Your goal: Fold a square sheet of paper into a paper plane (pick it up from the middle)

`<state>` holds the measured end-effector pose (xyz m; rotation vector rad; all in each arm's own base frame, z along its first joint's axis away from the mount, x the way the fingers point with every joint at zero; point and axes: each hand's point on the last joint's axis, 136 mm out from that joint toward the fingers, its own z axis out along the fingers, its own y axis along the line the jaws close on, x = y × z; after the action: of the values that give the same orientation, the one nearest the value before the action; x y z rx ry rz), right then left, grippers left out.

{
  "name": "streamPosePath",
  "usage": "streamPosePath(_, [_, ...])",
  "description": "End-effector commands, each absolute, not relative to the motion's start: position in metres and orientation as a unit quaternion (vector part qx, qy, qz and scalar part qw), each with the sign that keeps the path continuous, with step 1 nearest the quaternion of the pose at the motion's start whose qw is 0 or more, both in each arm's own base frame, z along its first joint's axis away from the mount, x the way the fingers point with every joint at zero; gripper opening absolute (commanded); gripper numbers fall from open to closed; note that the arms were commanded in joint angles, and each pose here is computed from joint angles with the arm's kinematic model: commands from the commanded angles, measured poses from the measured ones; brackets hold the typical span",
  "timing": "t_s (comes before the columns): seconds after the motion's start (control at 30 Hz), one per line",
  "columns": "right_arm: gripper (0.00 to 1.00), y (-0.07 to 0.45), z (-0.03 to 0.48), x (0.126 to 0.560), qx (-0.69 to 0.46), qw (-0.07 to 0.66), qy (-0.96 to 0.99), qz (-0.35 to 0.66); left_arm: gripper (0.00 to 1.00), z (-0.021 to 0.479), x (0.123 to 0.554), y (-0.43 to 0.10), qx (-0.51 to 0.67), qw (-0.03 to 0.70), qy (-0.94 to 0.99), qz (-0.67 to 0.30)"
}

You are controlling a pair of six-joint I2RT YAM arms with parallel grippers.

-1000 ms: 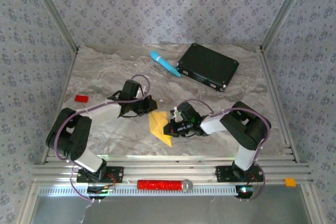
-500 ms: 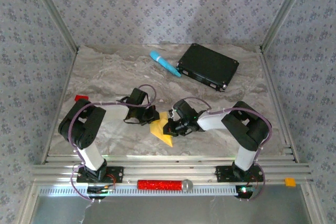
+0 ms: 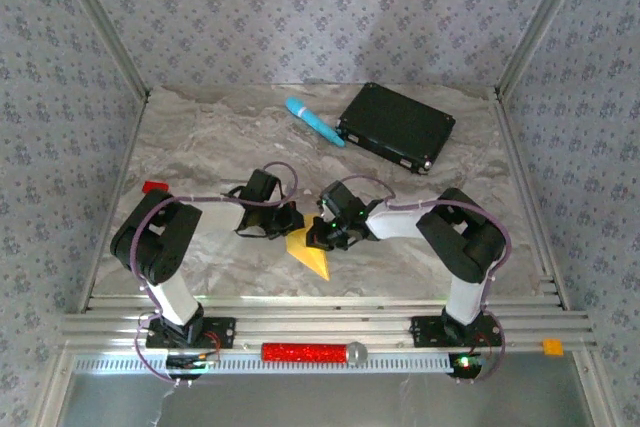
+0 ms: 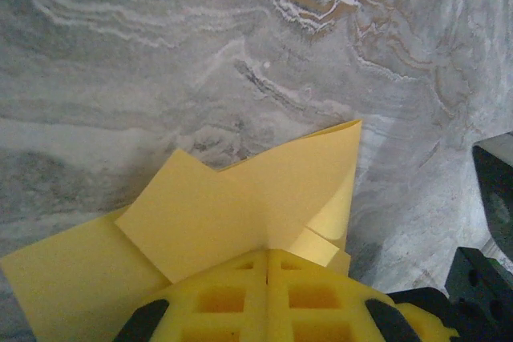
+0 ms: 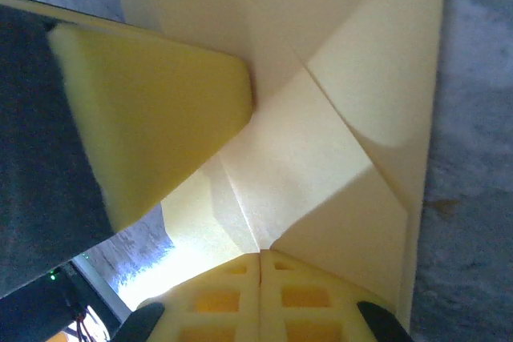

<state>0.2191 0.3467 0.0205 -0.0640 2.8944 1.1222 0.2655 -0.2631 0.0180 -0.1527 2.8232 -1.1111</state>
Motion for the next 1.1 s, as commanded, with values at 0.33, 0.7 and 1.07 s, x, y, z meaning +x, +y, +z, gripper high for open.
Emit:
streamPosePath(0.33, [0.0,0.319,0.03,0.185,-0.025,0.008,0.94,0.341,0.0,-0.012,0.25,-0.242,-0.071,0.027,0.946,-0.316])
streamPosePath(0.7, [0.01,0.348,0.023,0.22,-0.018,0.023,0.937,0.347,0.0,-0.015,0.248,-0.244,-0.073,0.021,0.943,-0.323])
streamPosePath(1.07, [0.0,0.301,0.0,0.155,-0.005,-0.029,0.94,0.341,0.0,-0.023,0.246,-0.238,-0.083,0.012,0.945,-0.315])
